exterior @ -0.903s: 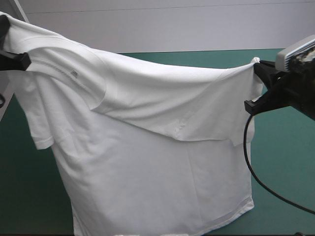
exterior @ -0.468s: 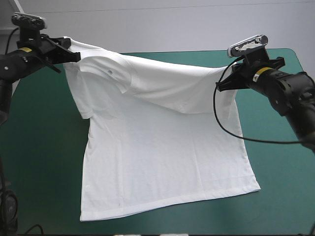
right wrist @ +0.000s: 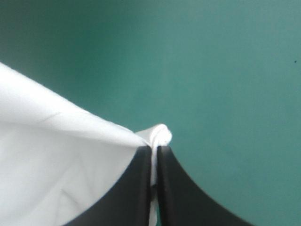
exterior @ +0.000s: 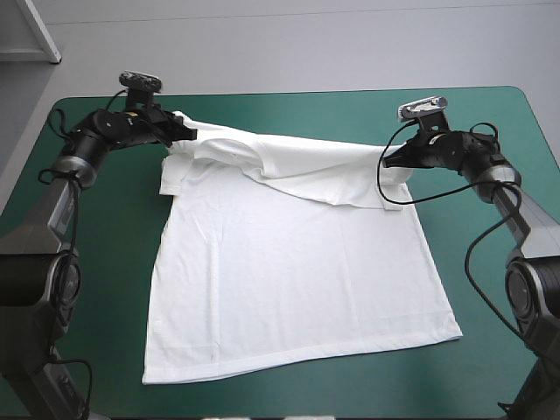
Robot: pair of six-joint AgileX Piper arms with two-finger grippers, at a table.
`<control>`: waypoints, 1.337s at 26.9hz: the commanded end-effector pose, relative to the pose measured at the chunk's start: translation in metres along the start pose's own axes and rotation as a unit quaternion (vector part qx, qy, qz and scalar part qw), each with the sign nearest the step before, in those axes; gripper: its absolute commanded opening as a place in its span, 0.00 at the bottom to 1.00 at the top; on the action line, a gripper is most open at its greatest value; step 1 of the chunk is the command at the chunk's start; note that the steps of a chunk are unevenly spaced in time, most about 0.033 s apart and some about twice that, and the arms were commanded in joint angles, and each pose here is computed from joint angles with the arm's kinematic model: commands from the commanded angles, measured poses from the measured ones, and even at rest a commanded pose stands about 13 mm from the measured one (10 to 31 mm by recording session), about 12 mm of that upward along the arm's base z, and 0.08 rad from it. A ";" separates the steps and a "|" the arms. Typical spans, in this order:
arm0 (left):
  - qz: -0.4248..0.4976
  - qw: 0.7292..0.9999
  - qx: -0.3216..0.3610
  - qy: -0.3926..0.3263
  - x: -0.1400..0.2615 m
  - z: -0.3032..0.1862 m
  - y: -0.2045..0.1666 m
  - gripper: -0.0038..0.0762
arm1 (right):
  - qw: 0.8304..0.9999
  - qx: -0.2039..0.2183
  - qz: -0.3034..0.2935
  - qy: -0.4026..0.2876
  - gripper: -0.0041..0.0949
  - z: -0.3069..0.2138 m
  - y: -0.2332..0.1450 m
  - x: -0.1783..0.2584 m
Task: Fold the cloth
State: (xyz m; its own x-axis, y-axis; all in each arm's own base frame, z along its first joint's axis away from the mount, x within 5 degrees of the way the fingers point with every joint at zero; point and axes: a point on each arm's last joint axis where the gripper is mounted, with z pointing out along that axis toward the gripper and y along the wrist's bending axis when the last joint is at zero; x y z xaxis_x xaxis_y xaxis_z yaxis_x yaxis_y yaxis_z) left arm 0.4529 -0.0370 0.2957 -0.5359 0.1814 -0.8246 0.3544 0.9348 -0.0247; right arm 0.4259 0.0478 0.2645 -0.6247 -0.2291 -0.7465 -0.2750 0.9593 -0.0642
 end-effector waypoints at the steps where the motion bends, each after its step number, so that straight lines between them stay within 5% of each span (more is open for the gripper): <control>1: -0.005 0.999 -0.008 -0.042 -0.015 0.000 -0.007 0.13 | 0.998 0.021 0.002 -0.054 0.03 -0.007 -0.009 -0.016; 4: -0.014 0.999 -0.007 -0.035 -0.008 0.012 -0.007 0.32 | 0.998 0.023 -0.003 -0.054 0.13 -0.003 -0.009 -0.015; 8: -0.025 0.999 -0.004 -0.037 -0.008 0.014 -0.007 0.68 | 0.997 0.024 -0.008 -0.066 0.45 -0.007 -0.010 -0.025; 10: -0.024 0.999 -0.003 -0.039 -0.010 0.011 -0.008 0.76 | 0.997 0.022 -0.008 -0.072 0.57 -0.013 -0.011 -0.032; 13: -0.019 0.999 0.006 -0.044 -0.018 -0.003 -0.013 0.74 | 0.996 0.019 -0.011 -0.084 0.65 -0.028 -0.011 -0.048; 24: -0.037 0.998 0.051 -0.009 -0.032 -0.085 -0.040 0.69 | 0.993 0.003 -0.014 -0.117 0.59 -0.138 0.000 -0.078; 30: -0.080 0.996 0.024 -0.031 0.004 -0.151 -0.057 0.67 | 0.986 0.013 0.005 -0.164 0.56 -0.227 0.008 -0.079; 36: -0.139 0.990 0.013 -0.024 0.077 -0.250 -0.081 0.67 | 0.992 -0.014 0.023 -0.124 0.56 -0.297 0.024 -0.053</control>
State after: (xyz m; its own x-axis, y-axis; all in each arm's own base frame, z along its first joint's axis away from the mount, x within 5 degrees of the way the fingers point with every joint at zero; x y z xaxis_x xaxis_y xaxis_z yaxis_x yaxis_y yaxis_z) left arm 0.2237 -0.0239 0.3681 -0.6137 -0.0380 -0.7886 0.2377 0.9436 -0.2304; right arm 0.2613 0.0384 0.4746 -0.5074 -0.1568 -0.8473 -0.2847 0.9586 -0.0068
